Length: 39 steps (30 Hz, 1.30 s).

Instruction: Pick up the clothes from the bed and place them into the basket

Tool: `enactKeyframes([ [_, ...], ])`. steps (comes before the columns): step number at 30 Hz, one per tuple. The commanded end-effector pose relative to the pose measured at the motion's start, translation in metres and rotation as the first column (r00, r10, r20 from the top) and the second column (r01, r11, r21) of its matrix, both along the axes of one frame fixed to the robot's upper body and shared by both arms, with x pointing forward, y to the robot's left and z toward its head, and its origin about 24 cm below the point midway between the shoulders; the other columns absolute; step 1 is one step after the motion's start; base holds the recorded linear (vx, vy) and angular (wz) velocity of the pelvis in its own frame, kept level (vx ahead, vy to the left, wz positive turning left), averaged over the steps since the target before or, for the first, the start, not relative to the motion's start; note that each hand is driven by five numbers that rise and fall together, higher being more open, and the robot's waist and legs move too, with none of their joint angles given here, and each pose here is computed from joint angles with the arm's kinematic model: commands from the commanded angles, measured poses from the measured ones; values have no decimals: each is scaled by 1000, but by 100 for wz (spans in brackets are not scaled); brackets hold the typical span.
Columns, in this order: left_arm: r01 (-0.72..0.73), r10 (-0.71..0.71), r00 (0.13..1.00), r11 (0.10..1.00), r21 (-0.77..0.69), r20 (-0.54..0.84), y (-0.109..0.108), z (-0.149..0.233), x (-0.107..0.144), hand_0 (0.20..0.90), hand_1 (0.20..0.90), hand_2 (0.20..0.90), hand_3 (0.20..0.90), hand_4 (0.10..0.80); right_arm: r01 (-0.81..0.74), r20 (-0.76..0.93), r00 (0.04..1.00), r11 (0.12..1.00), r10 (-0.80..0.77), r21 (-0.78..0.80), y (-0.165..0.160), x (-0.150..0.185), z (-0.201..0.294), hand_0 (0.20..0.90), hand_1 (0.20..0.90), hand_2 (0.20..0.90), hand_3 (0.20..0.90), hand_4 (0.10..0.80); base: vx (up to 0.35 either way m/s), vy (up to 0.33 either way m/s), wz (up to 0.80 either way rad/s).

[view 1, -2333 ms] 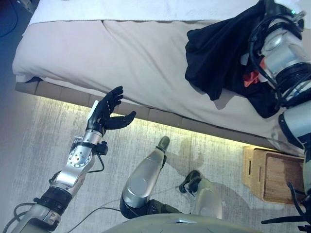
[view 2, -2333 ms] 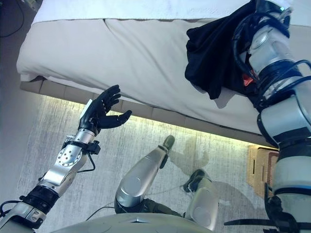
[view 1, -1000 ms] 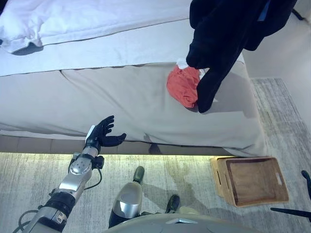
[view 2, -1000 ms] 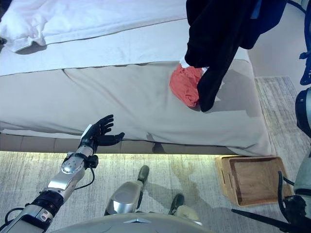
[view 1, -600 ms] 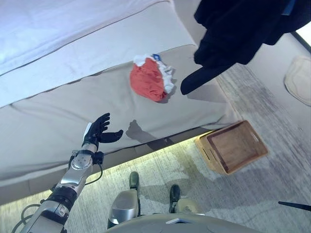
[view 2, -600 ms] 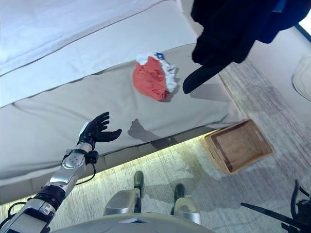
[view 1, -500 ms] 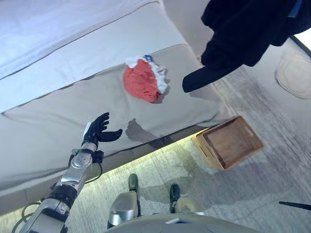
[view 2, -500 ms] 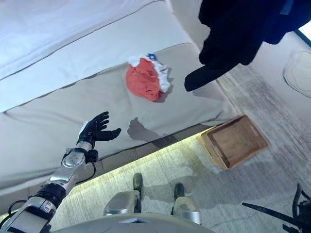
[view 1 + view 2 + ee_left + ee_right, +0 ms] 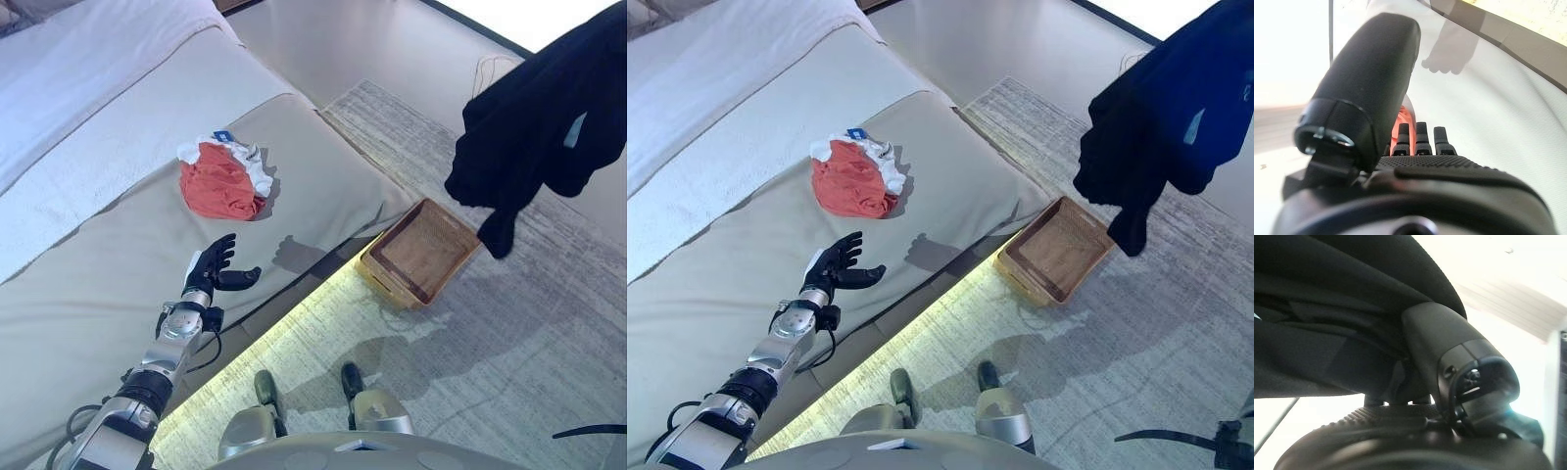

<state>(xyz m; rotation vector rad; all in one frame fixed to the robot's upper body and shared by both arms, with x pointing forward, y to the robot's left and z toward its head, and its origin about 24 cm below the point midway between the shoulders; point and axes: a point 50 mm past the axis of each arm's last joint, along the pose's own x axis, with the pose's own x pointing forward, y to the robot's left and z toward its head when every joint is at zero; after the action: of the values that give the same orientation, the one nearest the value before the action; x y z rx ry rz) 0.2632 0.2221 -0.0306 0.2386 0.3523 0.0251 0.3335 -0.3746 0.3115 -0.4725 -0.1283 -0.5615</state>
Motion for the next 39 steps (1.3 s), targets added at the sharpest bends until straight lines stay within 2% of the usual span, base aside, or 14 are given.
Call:
enactKeyframes([
  [1, 68, -70, 997, 996, 55, 31, -6, 1, -3, 900, 900, 900, 900, 800, -109, 189, 974, 989, 126, -98, 27, -2, 42, 300, 300, 300, 200, 100, -19, -47, -8],
  [7, 79, -81, 996, 995, 55, 32, -8, 1, -4, 900, 900, 900, 900, 800, -146, 99, 983, 985, 155, -93, 29, 6, 17, 300, 300, 300, 200, 100, 3, -32, -6],
  [22, 87, -89, 995, 995, 51, 40, -10, 2, -4, 900, 900, 900, 900, 800, -126, -24, 992, 990, 125, -67, 22, 12, -28, 300, 300, 300, 200, 100, 0, 0, 0],
  [32, 97, -100, 993, 994, 45, 60, -17, 6, 0, 900, 900, 900, 900, 800, 25, -212, 976, 995, -44, -95, -8, 5, -81, 300, 300, 300, 200, 100, 0, 0, 0],
  [39, 99, -102, 991, 994, 36, 83, -17, 9, 2, 900, 900, 900, 900, 800, 41, -245, 968, 994, -64, -97, -13, 4, -92, 300, 300, 300, 200, 100, -10, -9, 2],
])
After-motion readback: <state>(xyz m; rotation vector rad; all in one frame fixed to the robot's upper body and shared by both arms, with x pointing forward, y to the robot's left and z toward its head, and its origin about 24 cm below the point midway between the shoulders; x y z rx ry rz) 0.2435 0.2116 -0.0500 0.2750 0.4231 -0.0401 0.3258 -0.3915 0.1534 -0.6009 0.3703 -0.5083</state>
